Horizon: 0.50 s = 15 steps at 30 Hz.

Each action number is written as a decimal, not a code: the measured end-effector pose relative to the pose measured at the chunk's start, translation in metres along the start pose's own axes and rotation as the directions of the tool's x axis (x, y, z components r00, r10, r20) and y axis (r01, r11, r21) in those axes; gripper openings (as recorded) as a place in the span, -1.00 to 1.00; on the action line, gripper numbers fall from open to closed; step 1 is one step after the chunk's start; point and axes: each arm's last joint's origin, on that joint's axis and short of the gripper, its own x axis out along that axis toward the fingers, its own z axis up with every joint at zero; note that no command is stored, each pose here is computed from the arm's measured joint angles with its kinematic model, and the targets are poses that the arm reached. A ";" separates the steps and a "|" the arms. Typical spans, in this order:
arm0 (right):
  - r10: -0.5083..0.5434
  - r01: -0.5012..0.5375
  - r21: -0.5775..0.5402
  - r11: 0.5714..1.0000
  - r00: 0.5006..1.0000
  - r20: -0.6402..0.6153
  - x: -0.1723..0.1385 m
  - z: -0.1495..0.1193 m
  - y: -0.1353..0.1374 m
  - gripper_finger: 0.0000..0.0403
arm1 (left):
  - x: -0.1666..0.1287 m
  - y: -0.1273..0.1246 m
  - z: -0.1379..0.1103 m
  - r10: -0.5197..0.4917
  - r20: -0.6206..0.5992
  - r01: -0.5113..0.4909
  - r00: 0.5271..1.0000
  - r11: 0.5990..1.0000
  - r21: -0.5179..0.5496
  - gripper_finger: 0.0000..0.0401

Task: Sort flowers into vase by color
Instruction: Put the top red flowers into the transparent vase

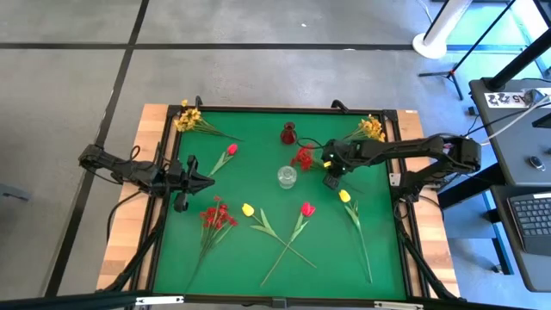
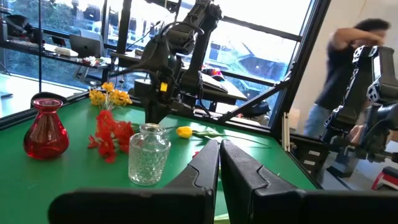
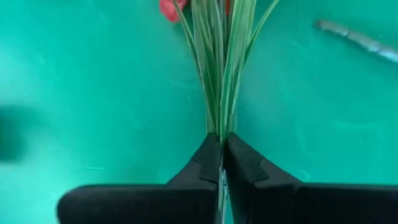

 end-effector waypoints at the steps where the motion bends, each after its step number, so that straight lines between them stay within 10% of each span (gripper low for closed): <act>1: 0.004 -0.004 0.002 1.000 1.000 0.015 -0.004 0.000 0.000 -0.96 | 0.000 0.000 0.000 0.000 0.000 0.000 1.000 1.000 0.000 -0.93; 15: 0.032 -0.047 0.021 0.999 0.888 0.458 -0.089 0.005 0.001 -0.99 | 0.000 0.000 0.000 0.000 0.000 0.000 1.000 1.000 0.000 -0.93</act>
